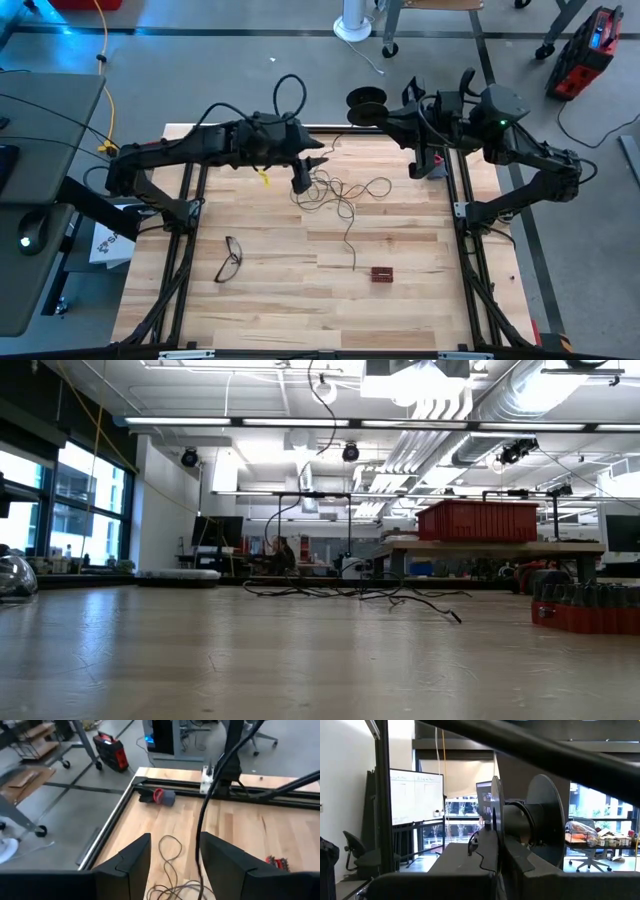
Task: Coil cords
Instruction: Coil the black wire into the spool
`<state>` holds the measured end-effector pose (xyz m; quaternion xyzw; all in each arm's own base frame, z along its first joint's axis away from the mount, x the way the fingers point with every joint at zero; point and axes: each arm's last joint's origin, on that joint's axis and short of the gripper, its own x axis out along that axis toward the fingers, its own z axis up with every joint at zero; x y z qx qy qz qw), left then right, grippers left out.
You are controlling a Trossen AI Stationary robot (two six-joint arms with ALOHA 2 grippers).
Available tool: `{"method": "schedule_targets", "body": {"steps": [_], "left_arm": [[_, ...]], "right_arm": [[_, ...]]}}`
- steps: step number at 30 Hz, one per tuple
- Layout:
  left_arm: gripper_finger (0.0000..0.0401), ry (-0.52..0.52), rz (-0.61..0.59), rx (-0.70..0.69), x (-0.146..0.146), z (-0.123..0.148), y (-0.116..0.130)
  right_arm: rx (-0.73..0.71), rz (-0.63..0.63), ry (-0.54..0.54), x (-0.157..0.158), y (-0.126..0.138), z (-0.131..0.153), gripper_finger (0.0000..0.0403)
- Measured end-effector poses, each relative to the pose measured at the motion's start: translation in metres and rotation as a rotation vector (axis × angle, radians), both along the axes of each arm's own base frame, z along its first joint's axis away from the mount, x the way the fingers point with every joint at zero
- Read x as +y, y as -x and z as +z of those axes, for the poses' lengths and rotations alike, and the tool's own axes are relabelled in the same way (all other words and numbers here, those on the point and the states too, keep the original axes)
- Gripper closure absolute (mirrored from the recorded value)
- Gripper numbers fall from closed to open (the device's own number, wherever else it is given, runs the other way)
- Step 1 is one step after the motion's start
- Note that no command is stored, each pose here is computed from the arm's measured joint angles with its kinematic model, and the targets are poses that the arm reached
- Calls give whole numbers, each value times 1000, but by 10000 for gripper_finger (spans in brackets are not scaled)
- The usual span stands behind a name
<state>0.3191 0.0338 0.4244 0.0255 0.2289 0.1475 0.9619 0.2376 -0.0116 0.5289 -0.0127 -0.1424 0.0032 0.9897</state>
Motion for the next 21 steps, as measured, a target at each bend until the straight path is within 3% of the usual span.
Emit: {"method": "schedule_targets", "body": {"steps": [8, 21], "left_arm": [[239, -6, 8, 20, 0, -4, -3], [276, 10, -8, -35, -2, 12, 15]], "right_arm": [[17, 0, -1, 0, 0, -2, 403], [24, -3, -1, -1, -1, -2, 403]]}}
